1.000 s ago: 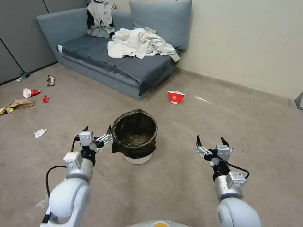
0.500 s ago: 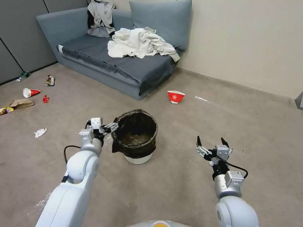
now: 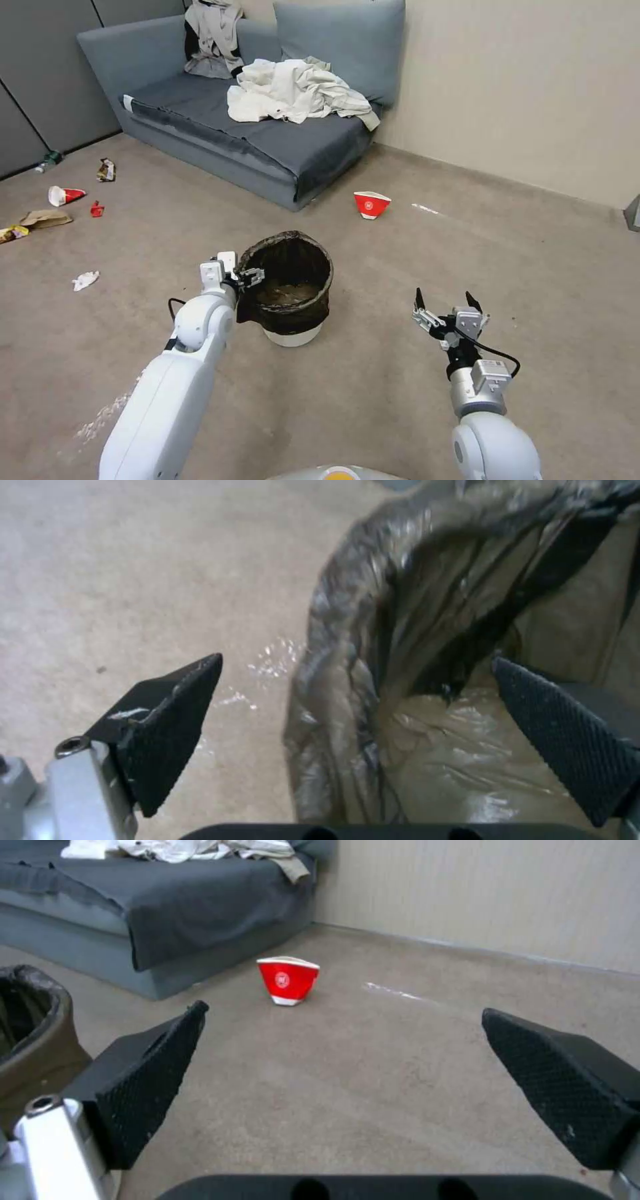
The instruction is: Pick up the trash can from the floor.
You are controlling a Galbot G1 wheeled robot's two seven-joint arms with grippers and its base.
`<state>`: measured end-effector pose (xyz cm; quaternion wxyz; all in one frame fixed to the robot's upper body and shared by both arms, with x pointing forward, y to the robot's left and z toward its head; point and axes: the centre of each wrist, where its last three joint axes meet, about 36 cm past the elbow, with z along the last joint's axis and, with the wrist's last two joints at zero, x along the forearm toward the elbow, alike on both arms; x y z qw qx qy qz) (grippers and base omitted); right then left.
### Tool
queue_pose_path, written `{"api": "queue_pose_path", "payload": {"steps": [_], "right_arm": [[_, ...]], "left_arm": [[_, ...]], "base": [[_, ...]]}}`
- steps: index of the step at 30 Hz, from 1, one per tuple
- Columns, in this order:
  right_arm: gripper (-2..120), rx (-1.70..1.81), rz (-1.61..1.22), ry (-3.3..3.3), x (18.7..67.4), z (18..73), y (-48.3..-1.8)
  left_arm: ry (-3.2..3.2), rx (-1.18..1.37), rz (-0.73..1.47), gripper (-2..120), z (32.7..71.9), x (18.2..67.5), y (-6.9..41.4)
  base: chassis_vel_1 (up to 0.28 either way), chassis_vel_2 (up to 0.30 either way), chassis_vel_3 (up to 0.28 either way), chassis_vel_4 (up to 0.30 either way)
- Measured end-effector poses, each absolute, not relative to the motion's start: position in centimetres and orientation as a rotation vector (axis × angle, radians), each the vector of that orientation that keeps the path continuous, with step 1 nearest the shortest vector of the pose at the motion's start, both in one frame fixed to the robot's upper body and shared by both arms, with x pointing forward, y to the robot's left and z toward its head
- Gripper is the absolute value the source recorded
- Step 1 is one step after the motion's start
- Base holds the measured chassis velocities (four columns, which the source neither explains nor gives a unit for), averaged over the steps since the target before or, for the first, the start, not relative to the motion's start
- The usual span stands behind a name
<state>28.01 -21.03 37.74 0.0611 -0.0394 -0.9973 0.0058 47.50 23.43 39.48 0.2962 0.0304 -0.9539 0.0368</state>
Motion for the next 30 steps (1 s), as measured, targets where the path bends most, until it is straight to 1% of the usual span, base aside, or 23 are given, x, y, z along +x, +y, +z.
{"api": "queue_pose_path", "payload": {"steps": [5, 7, 8, 11, 12, 13, 15, 16, 17, 19, 20, 22, 23, 24, 25, 29, 30], "right_arm": [[100, -0.112, 0.035, -3.020, 27.9, 37.5, -20.8], [100, -0.107, 0.035, -3.020, 27.9, 37.5, -20.7], [100, -0.107, 0.035, -3.020, 27.9, 37.5, -20.7], [100, -0.103, 0.035, -3.021, 28.0, 37.5, -20.6], [100, -0.103, 0.035, -3.021, 28.0, 37.5, -20.6], [100, -0.102, 0.035, -3.022, 28.0, 37.5, -20.6], [100, -0.101, 0.036, -3.024, 28.0, 37.4, -20.6], [100, -0.101, 0.036, -3.024, 28.0, 37.4, -20.6], [100, -0.101, 0.036, -3.025, 28.0, 37.4, -20.6], [100, -0.101, 0.037, -3.026, 27.9, 37.4, -20.6], [100, -0.101, 0.037, -3.026, 27.9, 37.4, -20.6], [100, -0.101, 0.038, -3.026, 27.9, 37.4, -20.6], [100, -0.101, 0.038, -3.026, 27.9, 37.4, -20.6], [100, -0.101, 0.038, -3.027, 27.9, 37.4, -20.6], [100, -0.101, 0.038, -3.027, 27.9, 37.4, -20.6], [100, -0.100, 0.040, -3.029, 28.0, 37.4, -20.7], [100, -0.100, 0.040, -3.029, 28.0, 37.4, -20.7]], "left_arm": [[-2.518, 0.088, 0.111, 100, 38.9, 47.9, 23.1], [-2.500, 0.109, 0.109, 93, 38.6, 48.1, 22.6], [-2.500, 0.109, 0.109, 93, 38.6, 48.1, 22.6], [-2.490, 0.126, 0.110, 78, 38.3, 48.4, 22.2], [-2.490, 0.126, 0.110, 78, 38.3, 48.4, 22.2], [-2.490, 0.128, 0.113, 74, 38.2, 48.5, 22.1], [-2.489, 0.133, 0.116, 63, 38.1, 48.6, 22.1], [-2.489, 0.133, 0.116, 63, 38.1, 48.6, 22.1], [-2.488, 0.136, 0.116, 59, 38.0, 48.6, 22.1], [-2.488, 0.144, 0.116, 49, 37.9, 48.7, 22.0], [-2.488, 0.144, 0.116, 49, 37.9, 48.7, 22.0], [-2.494, 0.159, 0.112, 37, 37.8, 48.7, 21.9], [-2.494, 0.159, 0.112, 37, 37.8, 48.7, 21.9], [-2.500, 0.164, 0.113, 31, 37.8, 48.7, 21.9], [-2.500, 0.164, 0.113, 31, 37.8, 48.7, 21.9], [-2.520, 0.172, 0.121, 13, 37.6, 48.5, 21.9], [-2.520, 0.172, 0.121, 13, 37.6, 48.5, 21.9]], "base": [[0.000, 0.000, 0.000, 0.000], [0.000, 0.000, 0.000, 0.000], [0.000, 0.000, 0.000, 0.000], [0.000, 0.000, 0.000, 0.000], [0.000, 0.000, 0.000, 0.000], [0.000, 0.000, 0.000, 0.000], [0.000, 0.000, 0.000, 0.000], [0.000, 0.000, 0.000, 0.000], [0.000, 0.000, 0.000, 0.000], [0.000, 0.000, 0.000, 0.000], [0.000, 0.000, 0.000, 0.000], [0.000, 0.000, 0.000, 0.000], [0.000, 0.000, 0.000, 0.000], [0.000, 0.000, 0.000, 0.000], [0.000, 0.000, 0.000, 0.000], [0.000, 0.000, 0.000, 0.000], [0.000, 0.000, 0.000, 0.000]]}}
